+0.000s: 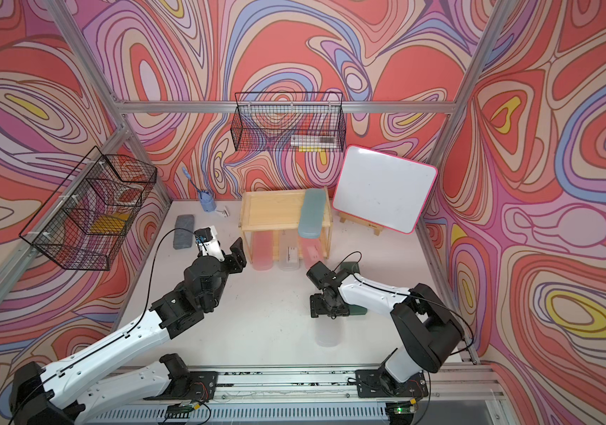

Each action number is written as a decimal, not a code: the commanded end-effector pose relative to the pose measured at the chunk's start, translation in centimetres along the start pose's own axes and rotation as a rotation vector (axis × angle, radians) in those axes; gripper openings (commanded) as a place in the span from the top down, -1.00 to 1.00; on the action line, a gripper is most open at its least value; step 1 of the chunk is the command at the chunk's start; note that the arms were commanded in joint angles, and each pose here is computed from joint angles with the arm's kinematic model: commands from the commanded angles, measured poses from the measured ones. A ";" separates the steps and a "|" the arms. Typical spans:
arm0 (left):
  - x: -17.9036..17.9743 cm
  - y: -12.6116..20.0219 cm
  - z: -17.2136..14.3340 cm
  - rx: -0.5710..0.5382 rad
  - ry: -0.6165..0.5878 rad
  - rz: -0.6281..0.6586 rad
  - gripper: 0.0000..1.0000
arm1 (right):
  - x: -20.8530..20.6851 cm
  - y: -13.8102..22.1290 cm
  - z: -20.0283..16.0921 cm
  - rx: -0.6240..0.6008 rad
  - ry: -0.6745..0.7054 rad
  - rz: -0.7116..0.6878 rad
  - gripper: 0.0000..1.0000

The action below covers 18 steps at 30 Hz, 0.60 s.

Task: Remove the pencil cases from the shelf
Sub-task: Place the pencil case at the center of the board.

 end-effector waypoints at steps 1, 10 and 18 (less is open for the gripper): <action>0.2 0.0 -0.3 0.013 0.012 0.001 -0.41 | 0.8 -0.4 1.0 -0.026 0.024 -0.016 -0.59; 0.5 -0.1 -0.5 0.024 0.013 0.005 -0.41 | 0.8 -1.3 2.1 -0.023 0.050 -0.084 -0.65; 0.6 -0.2 -0.7 0.033 0.015 0.001 -0.41 | -0.2 -1.2 2.7 -0.031 0.041 -0.116 -0.80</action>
Point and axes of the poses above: each gripper's point midway between its finger pads, its own y axis back along the fingers, its own x axis along the line the jaws close on, z = x × y, the point moved 4 cm from there along y, back along the fingers, and after that the axes turned 13 degrees about -y, right-handed, at the moved point
